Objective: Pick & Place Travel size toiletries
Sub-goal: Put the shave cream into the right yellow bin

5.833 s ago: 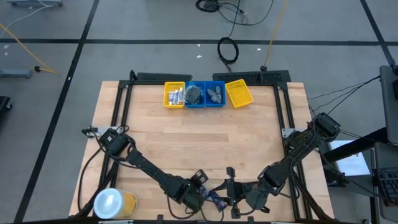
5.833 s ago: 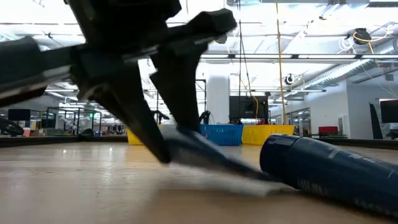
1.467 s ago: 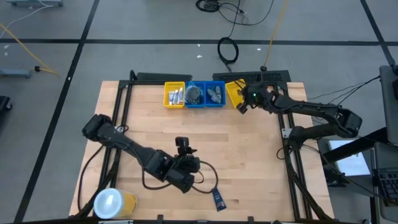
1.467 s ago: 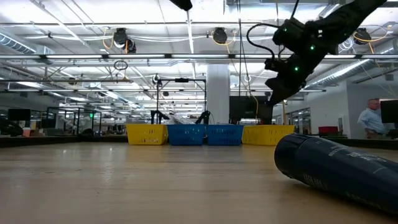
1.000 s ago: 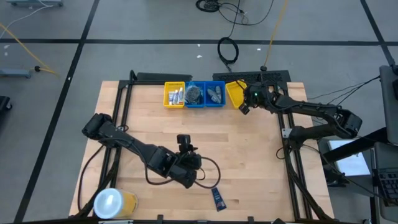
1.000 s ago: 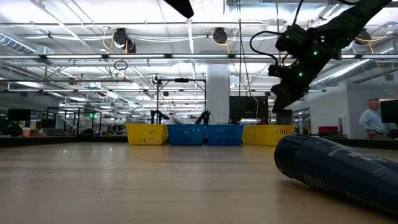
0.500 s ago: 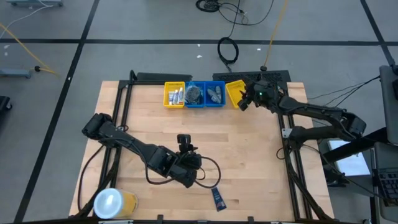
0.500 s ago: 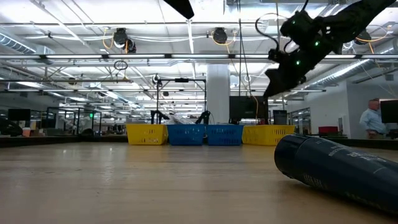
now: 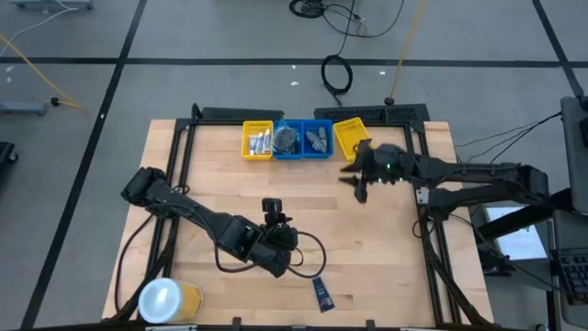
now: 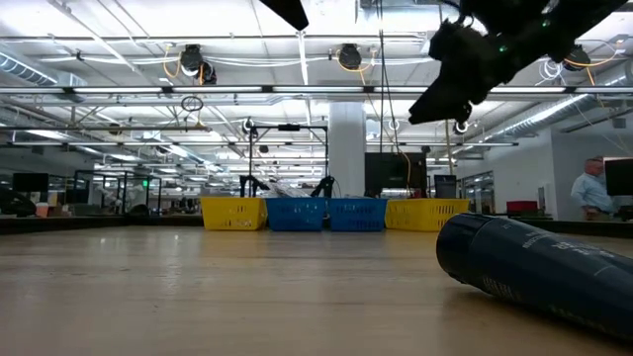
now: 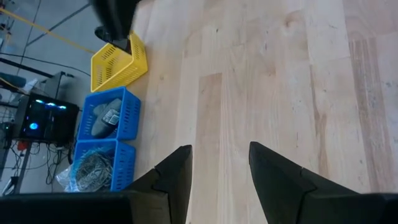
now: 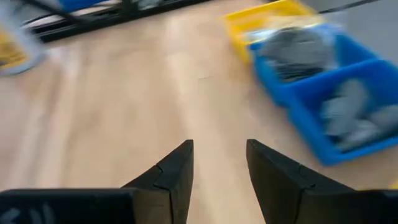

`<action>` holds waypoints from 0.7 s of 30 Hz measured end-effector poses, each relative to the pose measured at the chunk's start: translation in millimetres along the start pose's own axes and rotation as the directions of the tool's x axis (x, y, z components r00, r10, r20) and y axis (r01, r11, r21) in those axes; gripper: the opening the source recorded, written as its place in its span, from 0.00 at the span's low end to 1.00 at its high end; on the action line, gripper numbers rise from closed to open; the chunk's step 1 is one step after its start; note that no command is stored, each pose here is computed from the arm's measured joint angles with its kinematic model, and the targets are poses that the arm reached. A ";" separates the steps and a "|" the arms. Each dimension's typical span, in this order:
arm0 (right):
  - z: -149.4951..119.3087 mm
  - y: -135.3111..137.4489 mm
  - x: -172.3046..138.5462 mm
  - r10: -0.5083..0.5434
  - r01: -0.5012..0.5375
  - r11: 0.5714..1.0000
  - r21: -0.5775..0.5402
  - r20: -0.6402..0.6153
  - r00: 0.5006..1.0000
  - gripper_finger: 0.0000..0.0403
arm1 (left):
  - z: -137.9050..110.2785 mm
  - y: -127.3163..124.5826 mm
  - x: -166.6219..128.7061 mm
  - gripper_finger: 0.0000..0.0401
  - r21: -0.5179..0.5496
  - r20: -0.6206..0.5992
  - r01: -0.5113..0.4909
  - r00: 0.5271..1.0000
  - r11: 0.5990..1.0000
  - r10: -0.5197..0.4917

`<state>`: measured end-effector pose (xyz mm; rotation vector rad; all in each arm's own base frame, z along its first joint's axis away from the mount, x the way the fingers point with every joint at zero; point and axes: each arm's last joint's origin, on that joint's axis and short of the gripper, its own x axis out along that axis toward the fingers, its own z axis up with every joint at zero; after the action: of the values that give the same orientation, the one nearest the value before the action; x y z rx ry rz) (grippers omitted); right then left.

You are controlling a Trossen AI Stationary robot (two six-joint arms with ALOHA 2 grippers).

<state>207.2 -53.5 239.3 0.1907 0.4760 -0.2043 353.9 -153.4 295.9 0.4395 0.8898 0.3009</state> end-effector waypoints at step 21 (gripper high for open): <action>-21.0 106.4 -14.7 0.376 -0.379 0.921 -0.089 -0.052 0.925 0.33 | 7.0 -26.6 20.3 0.40 0.472 0.120 0.438 0.828 0.765 -0.548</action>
<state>210.6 55.8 242.1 0.1872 0.4723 0.2018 373.5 -169.5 273.0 0.6097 0.7850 -0.4523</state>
